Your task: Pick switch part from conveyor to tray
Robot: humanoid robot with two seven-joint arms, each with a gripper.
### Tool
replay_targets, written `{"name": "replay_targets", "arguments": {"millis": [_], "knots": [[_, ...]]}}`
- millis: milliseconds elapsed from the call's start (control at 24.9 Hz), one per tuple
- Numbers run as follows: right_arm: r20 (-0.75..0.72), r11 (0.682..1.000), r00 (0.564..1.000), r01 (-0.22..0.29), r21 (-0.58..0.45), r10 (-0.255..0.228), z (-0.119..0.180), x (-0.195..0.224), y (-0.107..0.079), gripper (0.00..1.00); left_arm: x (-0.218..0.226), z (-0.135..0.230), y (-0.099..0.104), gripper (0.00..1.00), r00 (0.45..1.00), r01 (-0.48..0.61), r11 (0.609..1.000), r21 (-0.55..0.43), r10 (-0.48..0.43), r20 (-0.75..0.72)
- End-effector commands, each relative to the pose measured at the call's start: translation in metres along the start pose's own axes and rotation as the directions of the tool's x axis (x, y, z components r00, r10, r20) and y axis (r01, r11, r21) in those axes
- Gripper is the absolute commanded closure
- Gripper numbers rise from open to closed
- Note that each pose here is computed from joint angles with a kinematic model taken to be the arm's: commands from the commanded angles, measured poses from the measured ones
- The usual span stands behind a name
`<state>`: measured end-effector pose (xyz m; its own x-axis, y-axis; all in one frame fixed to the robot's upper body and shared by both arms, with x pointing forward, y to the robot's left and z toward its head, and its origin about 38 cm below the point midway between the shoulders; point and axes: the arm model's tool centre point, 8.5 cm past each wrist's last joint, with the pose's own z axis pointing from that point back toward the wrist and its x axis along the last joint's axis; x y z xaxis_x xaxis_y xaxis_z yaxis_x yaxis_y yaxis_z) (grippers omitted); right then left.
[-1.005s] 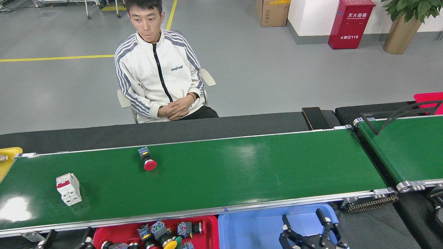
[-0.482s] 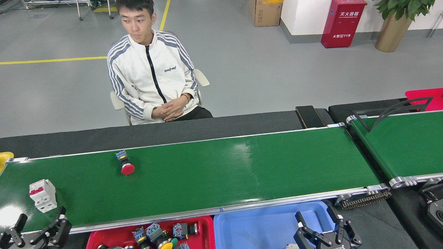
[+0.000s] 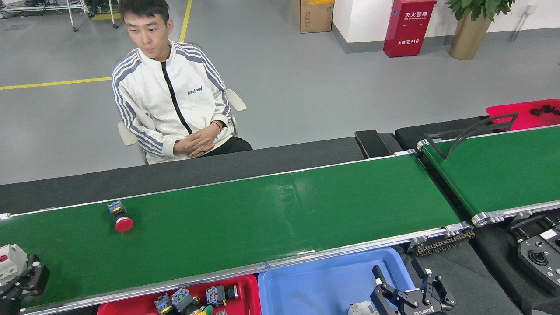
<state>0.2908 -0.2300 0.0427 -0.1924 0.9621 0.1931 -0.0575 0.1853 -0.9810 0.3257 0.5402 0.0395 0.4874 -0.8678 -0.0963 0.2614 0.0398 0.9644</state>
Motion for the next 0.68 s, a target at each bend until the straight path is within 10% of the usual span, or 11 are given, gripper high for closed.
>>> {"name": "replay_targets", "arguments": {"millis": [0,362,643], "knots": [[0.008,1.000,1.000,-0.006,-0.024,0.006,-0.003,-0.001,-0.007,0.00,0.001,-0.008,0.010,0.68,1.000,-0.009,1.000,0.018,0.009,-0.015],[-0.010,0.999,1.000,-0.004,-0.033,0.004,-0.005,-0.004,-0.009,0.00,0.072,0.005,0.013,0.95,0.964,-0.051,0.992,0.118,0.017,0.265],[-0.063,0.998,0.998,-0.026,-0.061,0.022,0.000,-0.023,-0.021,0.00,0.206,0.123,0.061,0.93,0.661,-0.145,0.934,0.327,-0.155,0.734]]}}
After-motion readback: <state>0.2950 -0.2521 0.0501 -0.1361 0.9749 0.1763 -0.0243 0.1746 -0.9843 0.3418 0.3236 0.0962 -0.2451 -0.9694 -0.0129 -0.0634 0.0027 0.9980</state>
